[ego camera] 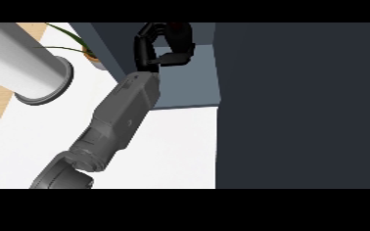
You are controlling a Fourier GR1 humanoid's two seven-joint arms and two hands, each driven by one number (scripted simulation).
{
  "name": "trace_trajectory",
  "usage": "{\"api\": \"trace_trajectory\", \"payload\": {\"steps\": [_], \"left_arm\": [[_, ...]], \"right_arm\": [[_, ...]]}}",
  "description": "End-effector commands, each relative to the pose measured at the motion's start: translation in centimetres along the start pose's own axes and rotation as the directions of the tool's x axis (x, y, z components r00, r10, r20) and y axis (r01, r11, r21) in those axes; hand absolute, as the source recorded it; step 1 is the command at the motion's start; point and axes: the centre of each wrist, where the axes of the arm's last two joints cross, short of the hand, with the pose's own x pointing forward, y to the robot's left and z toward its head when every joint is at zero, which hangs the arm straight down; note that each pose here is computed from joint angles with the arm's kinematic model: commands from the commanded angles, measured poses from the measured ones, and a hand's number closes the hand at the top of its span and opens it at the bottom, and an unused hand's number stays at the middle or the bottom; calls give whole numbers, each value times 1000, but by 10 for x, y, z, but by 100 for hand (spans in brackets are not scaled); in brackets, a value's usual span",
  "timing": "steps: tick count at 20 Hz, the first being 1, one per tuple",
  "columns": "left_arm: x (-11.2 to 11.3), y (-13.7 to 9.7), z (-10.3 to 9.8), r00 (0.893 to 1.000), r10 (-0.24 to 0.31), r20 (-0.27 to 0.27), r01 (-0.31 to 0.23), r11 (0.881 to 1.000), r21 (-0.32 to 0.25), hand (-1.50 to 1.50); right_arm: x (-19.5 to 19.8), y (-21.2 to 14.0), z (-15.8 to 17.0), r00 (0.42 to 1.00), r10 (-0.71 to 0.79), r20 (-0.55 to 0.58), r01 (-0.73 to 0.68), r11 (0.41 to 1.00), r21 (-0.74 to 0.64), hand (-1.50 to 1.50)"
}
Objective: Pick up the wine, place it into the cabinet and close the cabinet
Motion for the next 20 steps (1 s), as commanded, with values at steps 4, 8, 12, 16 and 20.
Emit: {"api": "trace_trajectory", "payload": {"steps": [4, 8, 12, 16, 20], "left_arm": [[-1, 7, -5, 993, -99, -62, 100, 995, 29, -150], [-23, 21, 12, 990, -129, -64, 132, 990, 42, -150], [-21, 37, 2, 983, -173, -68, 176, 984, 36, -150], [-25, 29, 10, 980, -189, -66, 191, 981, 37, -150], [-35, 32, 21, 986, -156, -49, 160, 984, 84, -150]], "right_arm": [[15, 6, 9, 999, -8, 51, 7, 999, 31, -150], [18, 4, 13, 999, -2, 43, 1, 1000, 16, -150], [21, 10, 24, 999, -8, 31, 8, 1000, 7, -150], [11, 5, 4, 999, 5, 53, -5, 1000, 14, -150], [8, -6, -2, 998, -2, 55, 0, 999, 33, -150]]}}
